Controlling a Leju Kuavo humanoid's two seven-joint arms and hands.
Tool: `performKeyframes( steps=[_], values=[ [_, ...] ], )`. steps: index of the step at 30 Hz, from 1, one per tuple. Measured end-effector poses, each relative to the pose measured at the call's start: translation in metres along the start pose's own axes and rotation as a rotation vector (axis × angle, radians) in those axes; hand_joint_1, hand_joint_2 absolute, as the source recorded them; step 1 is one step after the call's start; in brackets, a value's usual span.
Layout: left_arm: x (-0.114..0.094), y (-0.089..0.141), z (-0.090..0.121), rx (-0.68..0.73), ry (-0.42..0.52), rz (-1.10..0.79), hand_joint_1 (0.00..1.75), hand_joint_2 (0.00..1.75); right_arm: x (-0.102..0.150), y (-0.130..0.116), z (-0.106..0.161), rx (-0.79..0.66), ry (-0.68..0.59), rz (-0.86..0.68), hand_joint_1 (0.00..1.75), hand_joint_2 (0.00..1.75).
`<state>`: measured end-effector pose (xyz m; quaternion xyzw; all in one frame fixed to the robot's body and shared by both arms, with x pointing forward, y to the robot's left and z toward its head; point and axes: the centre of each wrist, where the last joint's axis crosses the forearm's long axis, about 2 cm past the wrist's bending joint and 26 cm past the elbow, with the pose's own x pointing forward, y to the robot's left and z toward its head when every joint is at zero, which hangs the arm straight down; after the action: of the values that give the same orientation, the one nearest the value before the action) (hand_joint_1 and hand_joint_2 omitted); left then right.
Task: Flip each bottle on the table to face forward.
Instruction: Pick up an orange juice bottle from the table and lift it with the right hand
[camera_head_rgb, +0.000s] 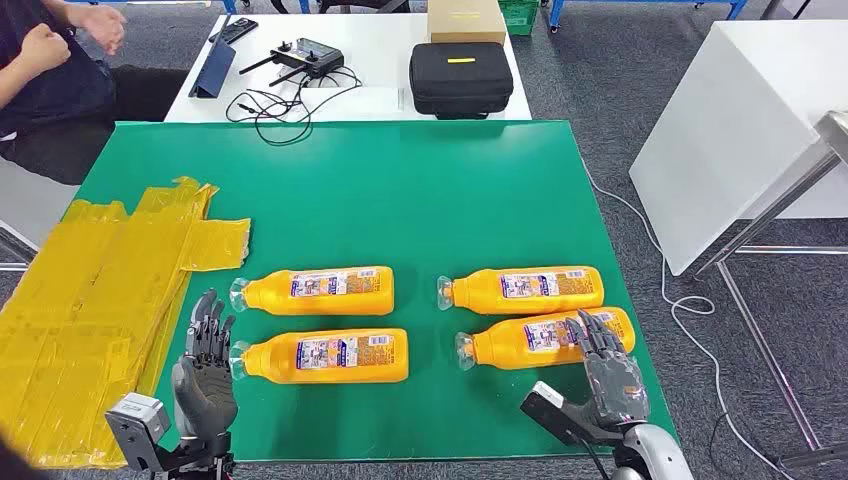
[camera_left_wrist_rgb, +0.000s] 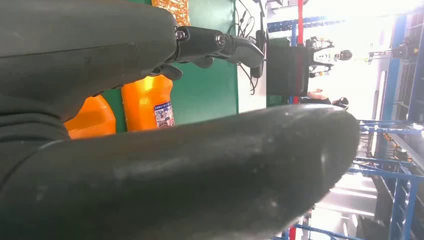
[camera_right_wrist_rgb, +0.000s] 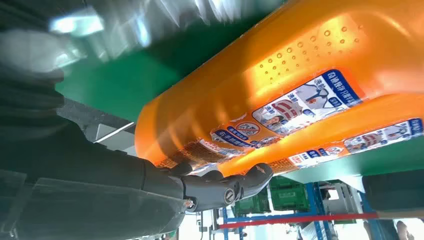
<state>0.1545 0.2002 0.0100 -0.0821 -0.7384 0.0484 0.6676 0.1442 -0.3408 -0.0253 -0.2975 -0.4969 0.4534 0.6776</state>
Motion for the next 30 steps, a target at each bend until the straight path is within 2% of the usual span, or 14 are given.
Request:
performKeyframes(
  steps=[11,20,26,30],
  values=[
    [0.0,0.0,-0.001,-0.01,-0.002,0.009,0.0,0.0,0.001,-0.003,0.004,-0.011,-0.011,0.001,0.0,1.75],
    [-0.005,-0.005,-0.008,-0.029,-0.001,0.038,0.0,0.0,0.014,-0.029,0.023,0.011,-0.065,0.05,0.0,1.75],
    [-0.008,-0.009,-0.014,-0.036,0.006,0.057,0.0,0.0,0.013,-0.038,0.02,0.015,-0.049,0.111,0.0,1.75],
    [-0.009,-0.01,-0.016,-0.023,0.009,0.064,0.0,0.0,0.011,-0.04,0.006,0.036,-0.041,0.151,0.0,1.75]
  ],
)
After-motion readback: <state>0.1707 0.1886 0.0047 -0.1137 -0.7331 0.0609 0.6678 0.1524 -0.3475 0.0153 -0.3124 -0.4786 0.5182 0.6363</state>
